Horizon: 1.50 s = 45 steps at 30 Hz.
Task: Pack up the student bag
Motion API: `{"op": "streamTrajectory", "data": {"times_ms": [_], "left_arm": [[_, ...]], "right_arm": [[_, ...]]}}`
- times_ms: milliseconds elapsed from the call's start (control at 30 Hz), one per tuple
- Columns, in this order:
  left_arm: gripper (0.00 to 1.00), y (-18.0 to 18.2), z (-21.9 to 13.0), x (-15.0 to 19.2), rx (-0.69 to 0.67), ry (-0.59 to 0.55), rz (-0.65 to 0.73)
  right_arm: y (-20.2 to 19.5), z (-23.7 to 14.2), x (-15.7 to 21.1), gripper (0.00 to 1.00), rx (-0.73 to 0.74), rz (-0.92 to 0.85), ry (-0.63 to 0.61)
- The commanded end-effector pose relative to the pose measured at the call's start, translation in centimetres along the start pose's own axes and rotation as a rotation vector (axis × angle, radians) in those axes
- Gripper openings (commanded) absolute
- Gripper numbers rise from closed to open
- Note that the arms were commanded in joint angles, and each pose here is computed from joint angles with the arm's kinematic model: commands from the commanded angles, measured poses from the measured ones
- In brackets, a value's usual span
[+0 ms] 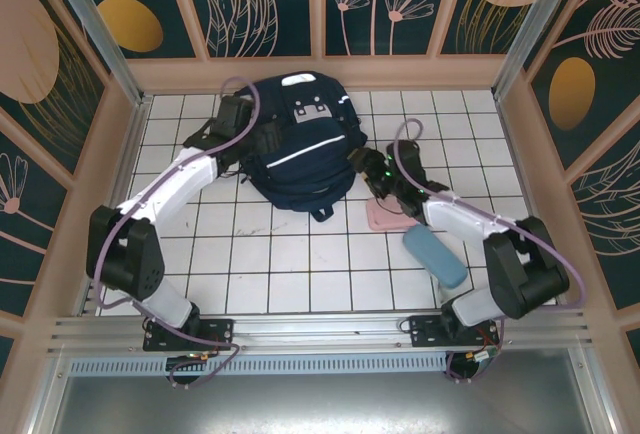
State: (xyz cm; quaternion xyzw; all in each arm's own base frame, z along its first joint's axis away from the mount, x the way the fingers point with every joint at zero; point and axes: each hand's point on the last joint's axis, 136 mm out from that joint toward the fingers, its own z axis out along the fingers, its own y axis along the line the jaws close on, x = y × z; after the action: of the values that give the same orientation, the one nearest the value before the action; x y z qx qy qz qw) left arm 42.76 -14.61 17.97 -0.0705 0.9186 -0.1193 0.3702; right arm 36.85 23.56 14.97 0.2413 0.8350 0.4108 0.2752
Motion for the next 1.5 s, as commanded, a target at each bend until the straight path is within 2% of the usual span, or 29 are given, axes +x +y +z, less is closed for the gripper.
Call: {"op": "streamTrajectory", "data": {"times_ms": [0,133,333,633,933,1033,1133,1267,1367,1467], "left_arm": [[0.86,1.9,-0.1,1.2,0.025,-0.006,-0.145],[0.86,4.4,0.1,3.1,0.025,0.020,-0.223],[0.86,5.8,0.5,5.1,-0.004,0.054,-0.225],[0.82,5.7,1.1,5.9,0.008,0.091,-0.141],[0.73,5.5,2.3,7.4,0.028,0.159,-0.112],[0.72,5.2,2.5,6.5,0.028,0.143,-0.099],[0.71,5.8,2.9,6.8,-0.003,0.150,-0.078],[0.69,5.8,3.3,6.8,-0.011,0.152,-0.041],[0.66,5.5,3.7,7.0,-0.025,0.153,0.023],[0.62,4.9,4.6,7.8,-0.025,0.182,0.099]], "right_arm": [[1.4,2.1,2.5,0.64,0.072,-0.141,0.056],[1.3,4.5,4.4,0.58,0.133,-0.108,0.096],[-0.3,6.9,4.9,0.48,0.207,-0.045,0.110],[2.0,8.7,3.4,0.44,0.103,-0.064,0.095],[0.5,10.9,2.4,0.39,0.138,0.009,0.103],[0.3,11.2,1.7,0.37,0.132,0.027,0.092],[0.3,11.5,0.5,0.30,0.133,0.024,0.064],[1.2,11.8,-1.1,0.12,0.133,-0.026,0.021],[1.4,11.5,-3.4,0.08,0.123,-0.039,-0.015],[2.0,11.6,-3.6,0.06,0.083,-0.056,0.010]]}}
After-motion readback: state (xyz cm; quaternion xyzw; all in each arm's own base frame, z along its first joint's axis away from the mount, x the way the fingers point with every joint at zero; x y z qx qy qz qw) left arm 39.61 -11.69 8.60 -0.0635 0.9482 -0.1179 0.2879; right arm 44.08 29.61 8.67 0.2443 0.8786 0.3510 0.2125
